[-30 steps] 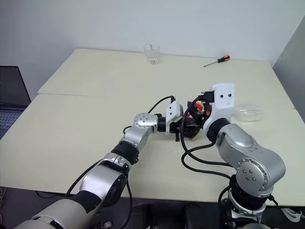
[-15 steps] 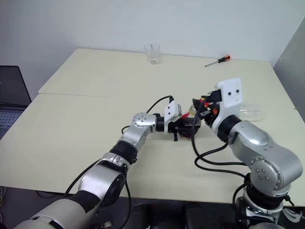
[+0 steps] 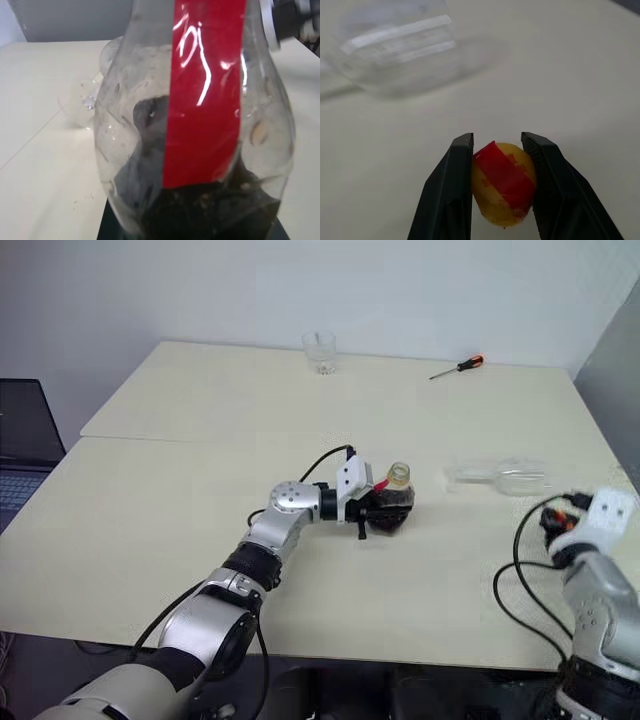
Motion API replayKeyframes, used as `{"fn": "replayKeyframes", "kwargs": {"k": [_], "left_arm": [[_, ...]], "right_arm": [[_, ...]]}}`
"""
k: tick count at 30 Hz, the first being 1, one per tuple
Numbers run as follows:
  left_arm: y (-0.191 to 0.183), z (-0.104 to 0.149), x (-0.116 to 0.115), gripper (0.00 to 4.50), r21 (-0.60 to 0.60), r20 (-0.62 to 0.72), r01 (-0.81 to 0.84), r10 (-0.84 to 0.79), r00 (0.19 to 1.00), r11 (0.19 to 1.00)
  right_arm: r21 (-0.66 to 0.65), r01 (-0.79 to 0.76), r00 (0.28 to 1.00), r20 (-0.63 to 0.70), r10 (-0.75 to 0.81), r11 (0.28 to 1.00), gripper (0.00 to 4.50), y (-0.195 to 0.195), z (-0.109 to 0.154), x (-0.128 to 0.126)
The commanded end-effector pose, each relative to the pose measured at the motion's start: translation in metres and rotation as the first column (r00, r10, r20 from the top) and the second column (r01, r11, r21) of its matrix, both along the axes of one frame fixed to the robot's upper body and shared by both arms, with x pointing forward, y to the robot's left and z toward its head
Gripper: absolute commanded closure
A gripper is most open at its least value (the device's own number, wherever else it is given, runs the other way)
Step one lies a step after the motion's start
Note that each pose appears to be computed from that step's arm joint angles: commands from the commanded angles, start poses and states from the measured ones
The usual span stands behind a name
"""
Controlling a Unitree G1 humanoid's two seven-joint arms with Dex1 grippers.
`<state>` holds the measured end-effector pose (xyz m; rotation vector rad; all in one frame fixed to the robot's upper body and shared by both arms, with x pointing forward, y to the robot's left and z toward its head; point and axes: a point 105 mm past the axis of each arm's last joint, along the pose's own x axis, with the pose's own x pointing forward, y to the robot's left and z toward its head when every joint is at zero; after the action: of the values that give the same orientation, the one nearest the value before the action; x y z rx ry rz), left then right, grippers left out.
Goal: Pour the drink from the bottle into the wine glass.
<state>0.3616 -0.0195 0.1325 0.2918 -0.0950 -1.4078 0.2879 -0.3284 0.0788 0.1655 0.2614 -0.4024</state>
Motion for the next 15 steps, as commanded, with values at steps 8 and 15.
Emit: {"fn": "replayKeyframes", "kwargs": {"k": [8,15], "left_arm": [[-0.006,0.023,-0.001,3.70,-0.051,0.056,0.018,-0.015,0.998,0.999],[-0.001,0.023,0.002,3.70,-0.061,0.046,-0.013,0.016,0.999,0.998]], "right_arm": [[-0.082,-0.014,0.994,0.104,0.023,0.997,0.54,0.006,0.024,0.013],[-0.154,-0.070,0.976,0.191,0.100,0.986,0.00,0.021,0.079,0.005]]}}
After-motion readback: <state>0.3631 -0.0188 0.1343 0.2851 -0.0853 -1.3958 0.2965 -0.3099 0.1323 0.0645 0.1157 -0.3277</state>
